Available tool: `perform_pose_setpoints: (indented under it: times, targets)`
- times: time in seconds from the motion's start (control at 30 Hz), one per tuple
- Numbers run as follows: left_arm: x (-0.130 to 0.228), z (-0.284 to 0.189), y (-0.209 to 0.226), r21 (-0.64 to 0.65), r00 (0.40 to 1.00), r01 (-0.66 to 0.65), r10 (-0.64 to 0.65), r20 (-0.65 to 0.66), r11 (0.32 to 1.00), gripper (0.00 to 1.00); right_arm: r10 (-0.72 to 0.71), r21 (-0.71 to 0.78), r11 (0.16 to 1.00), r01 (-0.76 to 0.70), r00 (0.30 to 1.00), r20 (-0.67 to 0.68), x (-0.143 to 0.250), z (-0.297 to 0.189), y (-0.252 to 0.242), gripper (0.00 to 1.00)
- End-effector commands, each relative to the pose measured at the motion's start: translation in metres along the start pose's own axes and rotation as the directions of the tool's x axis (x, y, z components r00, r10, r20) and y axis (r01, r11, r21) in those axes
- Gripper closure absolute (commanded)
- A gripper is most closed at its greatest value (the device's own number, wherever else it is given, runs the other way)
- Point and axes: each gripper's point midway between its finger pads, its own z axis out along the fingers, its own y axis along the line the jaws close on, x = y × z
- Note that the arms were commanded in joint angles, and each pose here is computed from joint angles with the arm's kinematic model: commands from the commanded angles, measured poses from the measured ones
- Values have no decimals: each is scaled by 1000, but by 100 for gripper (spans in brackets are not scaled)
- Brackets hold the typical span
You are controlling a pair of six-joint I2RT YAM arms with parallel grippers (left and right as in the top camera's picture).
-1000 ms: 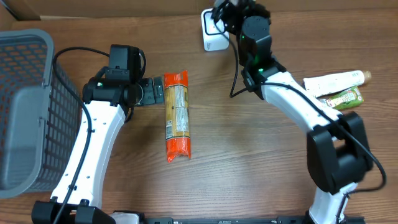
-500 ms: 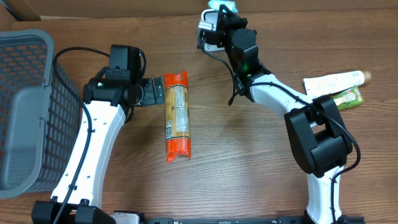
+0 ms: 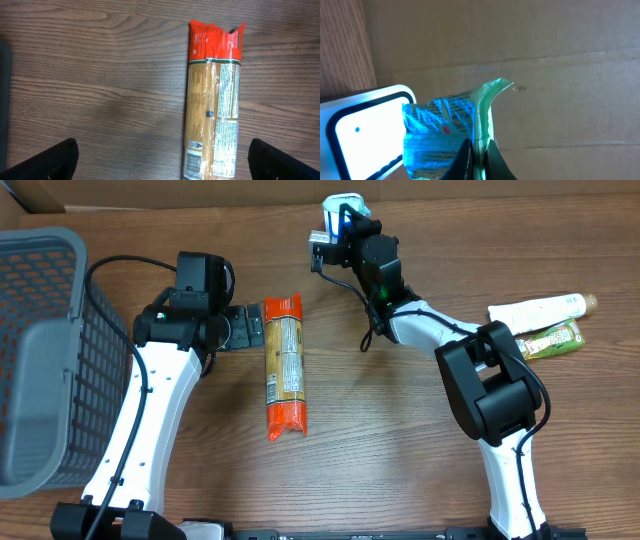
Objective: Scan the item barcode
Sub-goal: 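Hold the teal packet barcode-side in front of the white scanner, then carry the teal packet right and drop it by the snack bag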
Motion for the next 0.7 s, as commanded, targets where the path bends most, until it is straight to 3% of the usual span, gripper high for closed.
perform_pose_setpoints:
  times: [0.0,0.43,0.67]
  targets:
    - [-2,-1,0,-7,1000,-24,24,8,1000,1,11,67,998,-11,1000,-5,-1,4,-29,96]
    - [-2,-1,0,-7,1000,-24,24,8,1000,0,23,93,995,-20,999,-37,1,1,-43,96]
    - [-2,-1,0,-6,1000,-24,24,8,1000,0,199,65,979,-194,977,-82,-7,-24,-94,96]
